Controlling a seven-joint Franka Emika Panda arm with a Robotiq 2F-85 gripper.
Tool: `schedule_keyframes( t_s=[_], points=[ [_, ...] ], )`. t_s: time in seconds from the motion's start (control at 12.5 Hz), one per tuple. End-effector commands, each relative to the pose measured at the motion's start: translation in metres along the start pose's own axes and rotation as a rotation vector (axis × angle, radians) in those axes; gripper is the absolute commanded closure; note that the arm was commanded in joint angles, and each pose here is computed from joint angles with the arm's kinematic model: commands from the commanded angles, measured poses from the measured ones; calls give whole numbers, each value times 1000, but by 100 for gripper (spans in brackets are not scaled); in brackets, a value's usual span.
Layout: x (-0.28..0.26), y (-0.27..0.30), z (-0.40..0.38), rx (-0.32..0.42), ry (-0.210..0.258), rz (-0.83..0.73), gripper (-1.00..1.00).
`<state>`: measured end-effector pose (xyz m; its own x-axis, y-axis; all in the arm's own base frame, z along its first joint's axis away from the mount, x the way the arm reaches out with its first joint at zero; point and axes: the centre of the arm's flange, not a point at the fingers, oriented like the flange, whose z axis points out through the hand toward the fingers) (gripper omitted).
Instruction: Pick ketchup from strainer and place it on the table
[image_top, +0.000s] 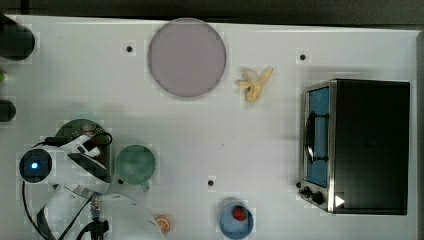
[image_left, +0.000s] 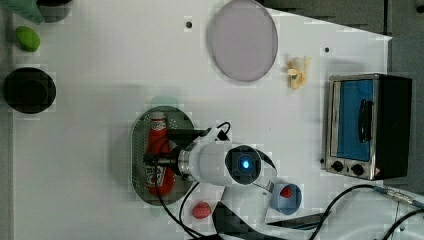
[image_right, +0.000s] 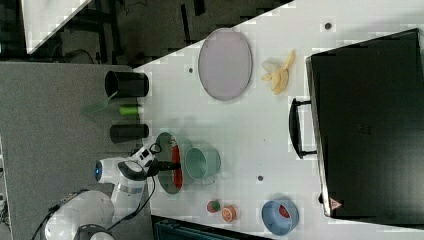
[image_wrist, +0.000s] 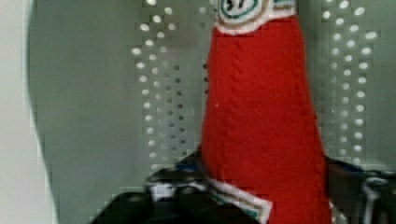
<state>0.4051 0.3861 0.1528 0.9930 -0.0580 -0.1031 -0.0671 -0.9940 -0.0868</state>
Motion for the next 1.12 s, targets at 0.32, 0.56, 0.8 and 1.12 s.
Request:
schedule_keyframes(
  t_s=[0.32, 0.56, 0.8, 1.12],
  points=[
    [-8, -33, -89, 89, 70, 90, -13],
    [-16, -45, -148, 112, -9, 157, -13],
    [0, -41, -201, 70, -73, 92, -13],
    [49, -8, -264, 33, -67, 79, -13]
  ],
)
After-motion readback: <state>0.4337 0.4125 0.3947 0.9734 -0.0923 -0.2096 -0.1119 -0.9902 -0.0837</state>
